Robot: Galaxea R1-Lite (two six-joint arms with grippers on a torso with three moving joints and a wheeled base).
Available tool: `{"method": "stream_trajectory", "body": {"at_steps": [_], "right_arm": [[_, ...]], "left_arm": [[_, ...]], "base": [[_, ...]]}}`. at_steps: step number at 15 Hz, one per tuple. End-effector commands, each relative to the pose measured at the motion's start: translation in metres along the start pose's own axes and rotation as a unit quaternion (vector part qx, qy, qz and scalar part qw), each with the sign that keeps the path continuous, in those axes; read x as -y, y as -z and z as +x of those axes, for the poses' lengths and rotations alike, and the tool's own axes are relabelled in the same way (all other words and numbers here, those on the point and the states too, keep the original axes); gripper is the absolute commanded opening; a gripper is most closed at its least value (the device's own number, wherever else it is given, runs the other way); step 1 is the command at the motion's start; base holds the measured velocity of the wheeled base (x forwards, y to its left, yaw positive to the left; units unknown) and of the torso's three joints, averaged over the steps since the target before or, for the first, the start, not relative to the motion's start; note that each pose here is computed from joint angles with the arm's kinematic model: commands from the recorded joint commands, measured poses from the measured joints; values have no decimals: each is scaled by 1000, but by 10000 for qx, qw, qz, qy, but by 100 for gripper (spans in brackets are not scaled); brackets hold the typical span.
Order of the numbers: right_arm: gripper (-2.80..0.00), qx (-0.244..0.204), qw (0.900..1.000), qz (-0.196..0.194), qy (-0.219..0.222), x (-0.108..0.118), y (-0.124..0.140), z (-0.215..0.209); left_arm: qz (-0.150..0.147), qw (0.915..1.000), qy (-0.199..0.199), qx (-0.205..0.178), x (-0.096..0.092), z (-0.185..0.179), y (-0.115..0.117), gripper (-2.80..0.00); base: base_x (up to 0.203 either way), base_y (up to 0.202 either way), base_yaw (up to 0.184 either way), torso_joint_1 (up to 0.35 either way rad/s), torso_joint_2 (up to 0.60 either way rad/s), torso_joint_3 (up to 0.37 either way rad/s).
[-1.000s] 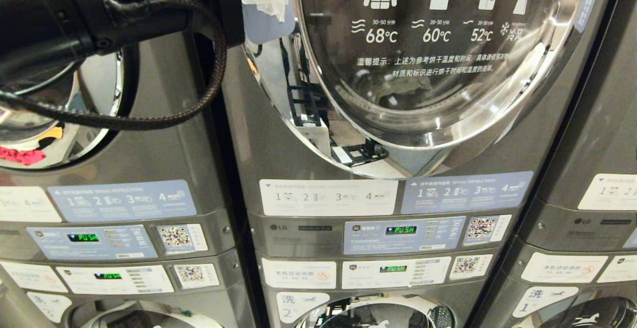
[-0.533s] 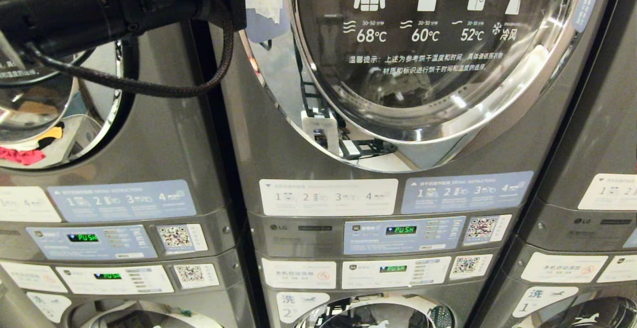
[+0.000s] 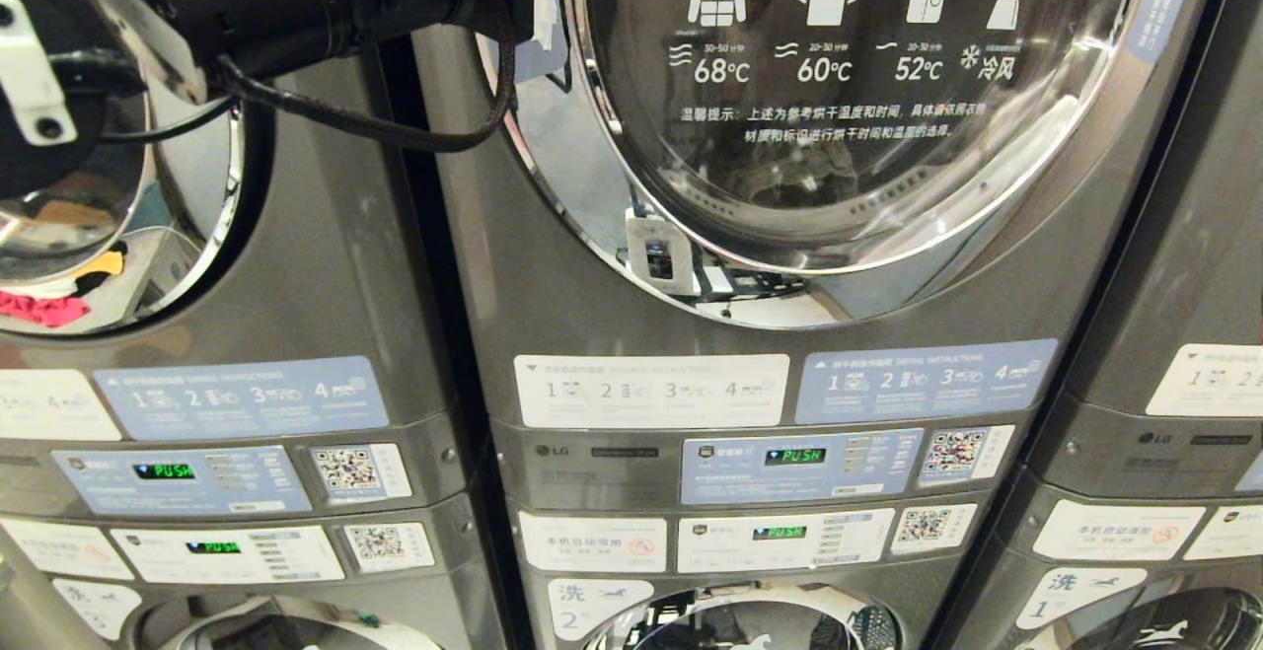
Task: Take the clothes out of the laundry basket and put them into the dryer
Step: Close the dryer
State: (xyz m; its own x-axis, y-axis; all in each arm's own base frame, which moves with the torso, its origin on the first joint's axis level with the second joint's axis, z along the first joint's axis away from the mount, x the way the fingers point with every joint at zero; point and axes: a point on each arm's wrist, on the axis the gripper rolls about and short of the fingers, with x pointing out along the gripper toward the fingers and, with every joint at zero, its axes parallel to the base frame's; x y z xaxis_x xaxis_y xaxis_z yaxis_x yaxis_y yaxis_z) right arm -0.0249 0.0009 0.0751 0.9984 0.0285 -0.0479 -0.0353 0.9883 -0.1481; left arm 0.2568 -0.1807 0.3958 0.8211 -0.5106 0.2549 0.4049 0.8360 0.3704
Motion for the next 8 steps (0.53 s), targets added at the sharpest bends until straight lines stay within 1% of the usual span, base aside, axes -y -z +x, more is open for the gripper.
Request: {"method": "stream_trajectory", "body": {"at_steps": [1,3,5,8], "right_arm": [[-280,25,10000,-8,1,0,0,0],[-280,48,10000,-9,4,0,0,1],[-280,48,10000,-9,4,0,0,1],[-280,56,10000,-9,5,0,0,1]], "left_arm": [[46,9999,-112,-83,-6,3,6,-280],[119,9995,-270,-124,-17,1,8,-280],[129,9994,-288,-157,-18,3,11,-280],[119,9996,-218,-156,-16,7,14,-280]], "base": [[0,0,0,0,0,0],[0,0,0,0,0,0],[0,0,0,0,0,0],[0,0,0,0,0,0]]}}
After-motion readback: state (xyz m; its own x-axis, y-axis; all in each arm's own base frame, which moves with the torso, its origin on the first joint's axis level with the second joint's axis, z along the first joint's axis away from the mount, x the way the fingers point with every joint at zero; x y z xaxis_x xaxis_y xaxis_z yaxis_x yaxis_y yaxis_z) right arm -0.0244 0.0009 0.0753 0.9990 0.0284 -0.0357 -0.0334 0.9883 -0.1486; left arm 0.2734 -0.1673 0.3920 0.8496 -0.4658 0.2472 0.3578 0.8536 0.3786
